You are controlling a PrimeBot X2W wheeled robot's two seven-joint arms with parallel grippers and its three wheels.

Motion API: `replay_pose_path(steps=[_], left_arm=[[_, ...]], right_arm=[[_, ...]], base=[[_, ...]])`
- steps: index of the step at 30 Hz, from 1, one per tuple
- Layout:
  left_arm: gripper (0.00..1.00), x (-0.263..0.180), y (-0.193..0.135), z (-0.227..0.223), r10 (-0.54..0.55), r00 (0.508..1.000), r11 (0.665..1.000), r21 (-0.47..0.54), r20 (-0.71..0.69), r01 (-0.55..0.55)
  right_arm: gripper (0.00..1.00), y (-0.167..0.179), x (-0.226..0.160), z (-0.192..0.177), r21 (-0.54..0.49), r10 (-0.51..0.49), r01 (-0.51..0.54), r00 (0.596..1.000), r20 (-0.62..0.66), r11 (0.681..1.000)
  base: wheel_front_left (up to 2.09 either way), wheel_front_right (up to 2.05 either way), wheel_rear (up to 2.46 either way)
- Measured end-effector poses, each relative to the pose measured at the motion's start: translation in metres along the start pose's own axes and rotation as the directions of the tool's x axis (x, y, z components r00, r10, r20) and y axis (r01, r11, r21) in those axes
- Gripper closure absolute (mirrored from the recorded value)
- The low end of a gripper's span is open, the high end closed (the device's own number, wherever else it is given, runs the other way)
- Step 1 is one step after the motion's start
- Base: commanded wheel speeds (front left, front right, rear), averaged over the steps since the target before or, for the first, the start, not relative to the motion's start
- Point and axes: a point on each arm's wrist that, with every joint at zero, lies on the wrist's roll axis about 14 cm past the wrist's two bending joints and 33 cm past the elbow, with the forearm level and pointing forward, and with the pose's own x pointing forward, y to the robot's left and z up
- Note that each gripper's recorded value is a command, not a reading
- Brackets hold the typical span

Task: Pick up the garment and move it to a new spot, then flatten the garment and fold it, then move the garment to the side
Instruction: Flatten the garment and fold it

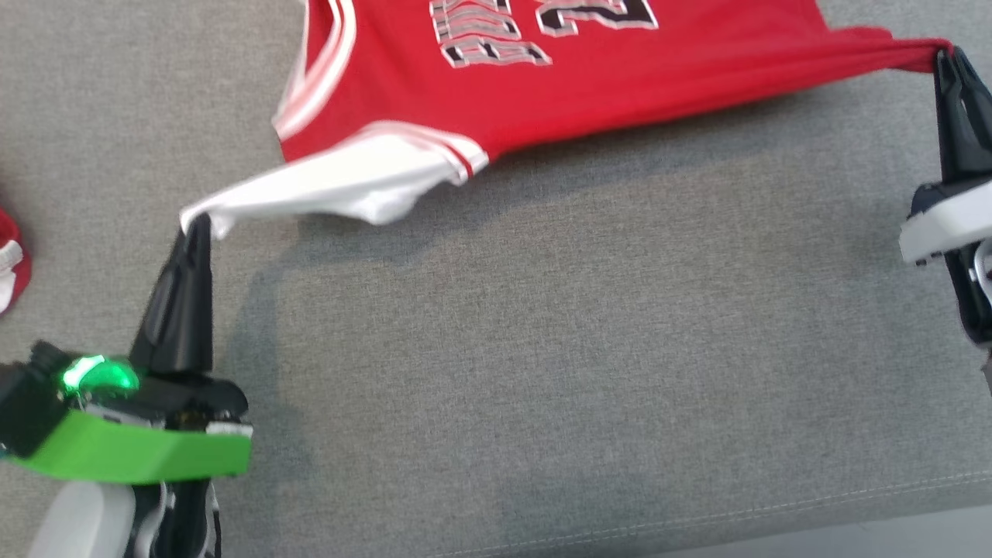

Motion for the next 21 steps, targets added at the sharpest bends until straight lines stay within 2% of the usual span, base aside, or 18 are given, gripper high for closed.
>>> replay_pose_path(steps=[2, 11, 21], left_arm=[[1.0, -0.02, -0.008, 0.0, 0.009, 1.0, 1.0, -0.009, -0.011, -0.009], [1.0, -0.078, -0.03, 0.003, 0.04, 0.999, 0.999, -0.027, -0.026, -0.04], [1.0, -0.114, -0.064, 0.006, -0.027, 0.995, 0.997, -0.07, -0.098, 0.02]], right_arm=[[1.0, -0.006, -0.016, 0.011, -0.014, -0.013, 0.013, 1.0, 0.019, 1.0], [1.0, -0.011, -0.083, 0.013, -0.039, -0.034, 0.034, 0.999, 0.0, 0.999], [1.0, -0.01, -0.136, 0.011, -0.05, -0.045, 0.044, 0.999, -0.018, 0.998]], base=[[0.0, 0.0, 0.0], [0.0, 0.0, 0.0], [0.0, 0.0, 0.0]])
